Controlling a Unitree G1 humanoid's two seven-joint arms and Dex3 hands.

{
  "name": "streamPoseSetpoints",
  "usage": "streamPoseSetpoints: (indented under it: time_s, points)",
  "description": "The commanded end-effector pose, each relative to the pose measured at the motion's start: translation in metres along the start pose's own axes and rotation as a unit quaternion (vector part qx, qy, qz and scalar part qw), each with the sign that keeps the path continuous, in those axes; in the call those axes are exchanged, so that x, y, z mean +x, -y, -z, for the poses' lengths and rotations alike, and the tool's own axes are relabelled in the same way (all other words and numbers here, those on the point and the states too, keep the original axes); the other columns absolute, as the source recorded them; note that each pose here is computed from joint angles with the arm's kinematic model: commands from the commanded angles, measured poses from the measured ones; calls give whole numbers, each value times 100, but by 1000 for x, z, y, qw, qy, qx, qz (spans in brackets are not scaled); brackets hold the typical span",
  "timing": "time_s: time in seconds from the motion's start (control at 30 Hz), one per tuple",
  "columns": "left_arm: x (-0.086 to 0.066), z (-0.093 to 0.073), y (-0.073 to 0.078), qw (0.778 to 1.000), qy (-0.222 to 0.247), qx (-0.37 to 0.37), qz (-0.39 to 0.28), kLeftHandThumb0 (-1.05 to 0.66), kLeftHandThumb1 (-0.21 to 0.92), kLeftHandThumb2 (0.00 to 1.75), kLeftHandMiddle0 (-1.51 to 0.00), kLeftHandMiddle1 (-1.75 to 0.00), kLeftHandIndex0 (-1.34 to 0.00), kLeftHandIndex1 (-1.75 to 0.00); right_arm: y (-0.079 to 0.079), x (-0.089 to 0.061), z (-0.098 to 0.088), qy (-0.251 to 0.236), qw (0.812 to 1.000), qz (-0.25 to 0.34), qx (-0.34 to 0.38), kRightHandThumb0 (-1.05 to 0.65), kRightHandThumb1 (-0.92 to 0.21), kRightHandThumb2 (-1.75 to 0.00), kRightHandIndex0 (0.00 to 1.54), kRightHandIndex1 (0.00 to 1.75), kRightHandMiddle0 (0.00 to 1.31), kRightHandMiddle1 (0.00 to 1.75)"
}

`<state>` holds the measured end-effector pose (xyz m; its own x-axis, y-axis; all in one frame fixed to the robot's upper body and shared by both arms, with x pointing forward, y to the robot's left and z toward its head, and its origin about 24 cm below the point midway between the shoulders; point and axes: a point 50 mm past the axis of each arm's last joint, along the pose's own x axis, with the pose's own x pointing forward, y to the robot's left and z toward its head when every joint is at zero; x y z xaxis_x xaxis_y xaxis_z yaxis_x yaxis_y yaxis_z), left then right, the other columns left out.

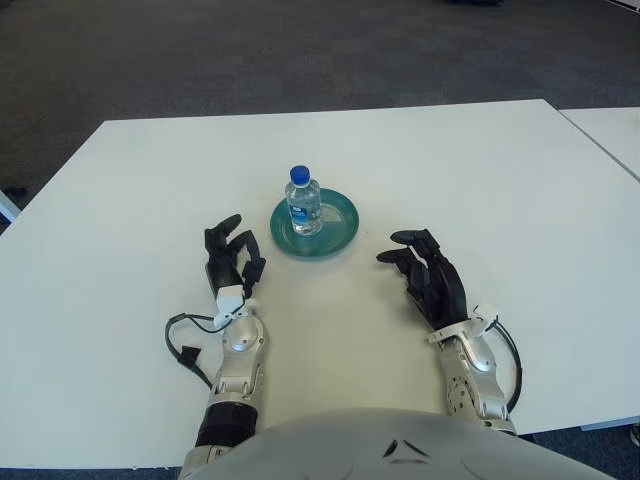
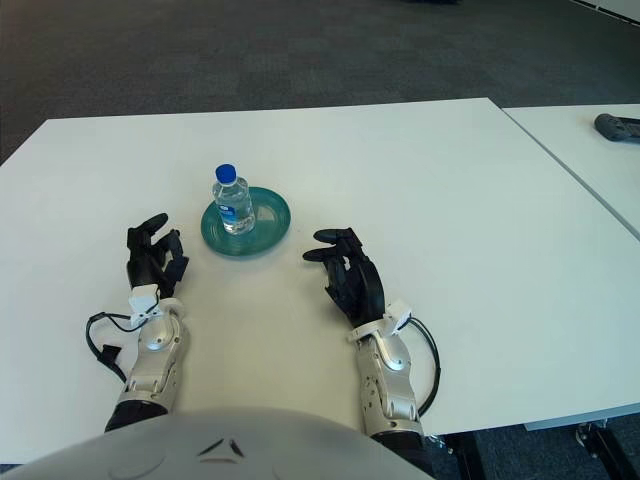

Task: Put the bottle into the plate.

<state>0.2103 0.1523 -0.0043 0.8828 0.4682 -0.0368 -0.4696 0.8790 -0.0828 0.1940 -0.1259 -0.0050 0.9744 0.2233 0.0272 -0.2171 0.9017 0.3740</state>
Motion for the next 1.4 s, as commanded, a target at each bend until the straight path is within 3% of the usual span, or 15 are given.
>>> streamPoseSetpoints:
  time_s: [0.0, 0.27, 0.5, 0.67, 1.37]
  points:
    - [-17, 19, 9, 994, -101, -25, 20, -62, 92, 60, -46, -81, -34, -118, 10, -19, 29, -82, 996, 34, 24, -79, -92, -49, 21, 140, 20, 129]
    - [-20, 19, 6, 988, -142, -46, 25, -65, 92, 65, -43, -63, -23, -109, 10, -19, 29, -83, 996, 34, 24, -79, -92, -49, 21, 140, 20, 129]
    - [-18, 14, -2, 993, -119, -3, 19, -67, 92, 78, -41, -48, -11, -103, 10, -19, 29, -83, 996, 34, 24, -79, -92, -49, 21, 140, 20, 129]
    - [-18, 8, -4, 995, -95, 9, 9, -66, 92, 80, -41, -46, -8, -101, 10, -19, 29, -83, 996, 34, 24, -79, -92, -49, 21, 140, 20, 129]
    - [-21, 8, -2, 993, -114, 4, 6, -65, 92, 83, -43, -46, -10, -103, 8, -17, 29, -82, 996, 34, 25, -79, -92, -49, 21, 140, 20, 129]
